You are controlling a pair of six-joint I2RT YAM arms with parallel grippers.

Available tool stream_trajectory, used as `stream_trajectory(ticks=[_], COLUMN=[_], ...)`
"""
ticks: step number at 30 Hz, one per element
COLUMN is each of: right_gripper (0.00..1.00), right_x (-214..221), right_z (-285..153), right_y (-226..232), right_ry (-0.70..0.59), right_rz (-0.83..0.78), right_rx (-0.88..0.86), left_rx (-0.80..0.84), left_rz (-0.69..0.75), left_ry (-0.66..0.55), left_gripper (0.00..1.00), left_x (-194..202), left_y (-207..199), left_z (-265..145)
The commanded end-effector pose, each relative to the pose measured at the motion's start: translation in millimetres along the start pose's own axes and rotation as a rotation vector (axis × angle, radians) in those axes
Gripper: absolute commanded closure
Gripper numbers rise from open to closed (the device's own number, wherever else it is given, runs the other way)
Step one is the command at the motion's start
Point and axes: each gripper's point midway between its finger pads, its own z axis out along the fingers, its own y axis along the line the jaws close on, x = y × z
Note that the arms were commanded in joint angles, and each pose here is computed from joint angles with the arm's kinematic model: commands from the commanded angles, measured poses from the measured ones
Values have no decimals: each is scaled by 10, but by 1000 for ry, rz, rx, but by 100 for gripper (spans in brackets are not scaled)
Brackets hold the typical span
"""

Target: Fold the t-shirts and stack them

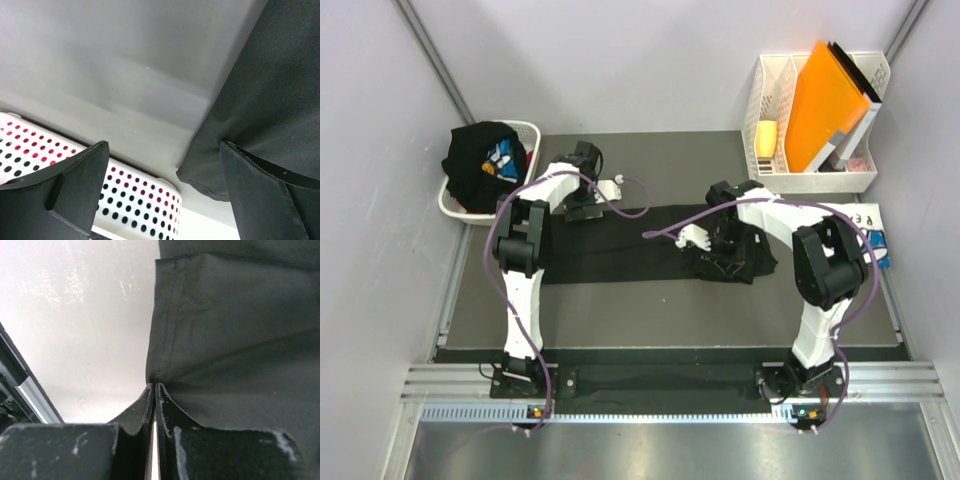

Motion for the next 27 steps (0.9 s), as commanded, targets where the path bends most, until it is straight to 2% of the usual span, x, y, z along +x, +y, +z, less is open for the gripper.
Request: stream_trajectory(ticks=[1,5,6,7,8,12,15,20,23,25,27], right_gripper=[100,100,96,85,65,55,47,45,46,53,61], right_x=[-95,-66,-72,-78,-88,-153,-224,-263,-217,-138,-170], right_z=[84,169,175,167,143,20,-150,-418,-549,-604,-653], right_y=[95,121,118,116,103,15,-59,-208,-313,-446,-576], right_ry=[1,15,14,12,5,-26,-68,-108,-103,-80,-110], right_rz=[-41,-41,-43,-45,-47,-51,-51,-51,-37,5,47], right_rx=[-48,-59,-57,-51,-37,49,138,318,433,506,522], left_rx=[47,40,42,39,37,5,-9,-21,-13,-13,-9], left_rz=[-9,-7,-8,-9,-7,-34,-103,-227,-218,-197,-186], left_ry=[5,7,6,5,9,2,-69,-189,-174,-176,-192], left_gripper=[3,3,3,3,3,2,1,1,1,1,1], left_x=[98,97,97,95,102,116,92,113,194,205,195], left_y=[-77,-51,-56,-47,-43,32,126,299,273,268,257], left_z=[60,54,54,45,43,15,-126,-483,-586,-635,-710])
